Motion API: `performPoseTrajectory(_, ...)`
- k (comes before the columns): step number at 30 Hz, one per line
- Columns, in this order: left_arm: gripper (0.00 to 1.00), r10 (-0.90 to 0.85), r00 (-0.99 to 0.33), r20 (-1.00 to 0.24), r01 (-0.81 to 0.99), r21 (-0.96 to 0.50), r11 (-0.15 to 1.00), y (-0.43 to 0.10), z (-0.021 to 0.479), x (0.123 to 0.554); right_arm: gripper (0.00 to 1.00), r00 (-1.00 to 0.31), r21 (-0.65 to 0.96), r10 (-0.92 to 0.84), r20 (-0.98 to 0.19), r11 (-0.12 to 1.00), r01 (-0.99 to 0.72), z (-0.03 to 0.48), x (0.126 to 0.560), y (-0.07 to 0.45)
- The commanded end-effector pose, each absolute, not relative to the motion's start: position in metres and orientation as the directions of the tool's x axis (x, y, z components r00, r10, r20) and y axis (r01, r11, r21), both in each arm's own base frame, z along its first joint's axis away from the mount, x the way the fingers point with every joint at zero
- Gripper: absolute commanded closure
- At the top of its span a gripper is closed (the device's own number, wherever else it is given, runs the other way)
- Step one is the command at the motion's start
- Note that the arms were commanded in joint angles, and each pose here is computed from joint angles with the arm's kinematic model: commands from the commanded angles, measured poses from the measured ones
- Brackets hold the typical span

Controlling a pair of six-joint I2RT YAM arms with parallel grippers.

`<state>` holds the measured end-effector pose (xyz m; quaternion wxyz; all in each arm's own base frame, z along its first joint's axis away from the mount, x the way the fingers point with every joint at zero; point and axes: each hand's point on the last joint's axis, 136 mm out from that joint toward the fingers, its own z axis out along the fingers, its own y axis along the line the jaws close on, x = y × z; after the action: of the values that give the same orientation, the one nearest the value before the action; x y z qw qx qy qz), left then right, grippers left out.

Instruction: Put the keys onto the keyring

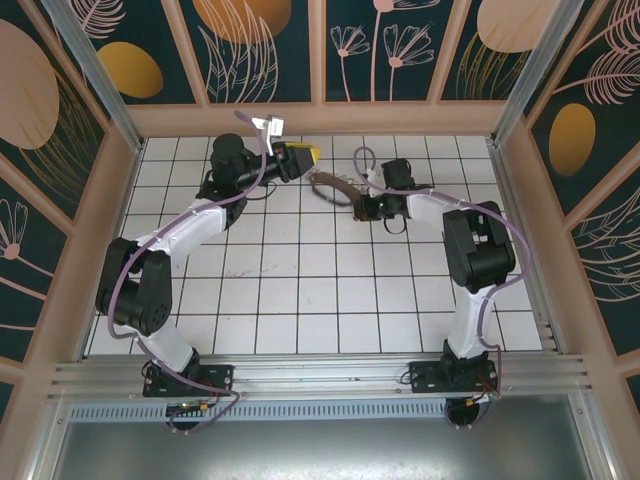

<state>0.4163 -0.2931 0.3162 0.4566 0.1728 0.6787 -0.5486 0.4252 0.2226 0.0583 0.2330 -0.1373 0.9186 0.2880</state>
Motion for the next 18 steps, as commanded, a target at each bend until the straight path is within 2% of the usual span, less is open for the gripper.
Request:
performPoseTrajectory(1,0.5,-0.296,-0.497,-0.816,0.747,-0.576,0.332,-0.287,0.326,0.413,1.0,-0.806,0.478,-0.065,-0.588,0.776,-0.411,0.091,0.428,0.231)
performPoseTrajectory(10,0.48,-0.294,-0.514,-0.806,0.728,-0.591,0.349,-0.285,0.312,0.411,1.0,-0.847,0.523,-0.081,-0.525,0.755,-0.396,0.067,0.389,0.243)
performPoseTrajectory(15,0.46,-0.288,-0.516,-0.807,0.721,-0.59,0.362,-0.283,0.309,0.411,0.99,-0.85,0.528,-0.071,-0.523,0.756,-0.388,0.071,0.373,0.238)
performPoseTrajectory(16,0.46,-0.287,-0.517,-0.806,0.72,-0.591,0.363,-0.283,0.309,0.411,0.96,-0.851,0.537,-0.069,-0.521,0.748,-0.39,0.073,0.369,0.238)
performPoseTrajectory(18,0.46,-0.287,-0.517,-0.806,0.721,-0.591,0.363,-0.283,0.309,0.411,0.85,-0.856,0.556,-0.083,-0.511,0.727,-0.403,0.075,0.36,0.241)
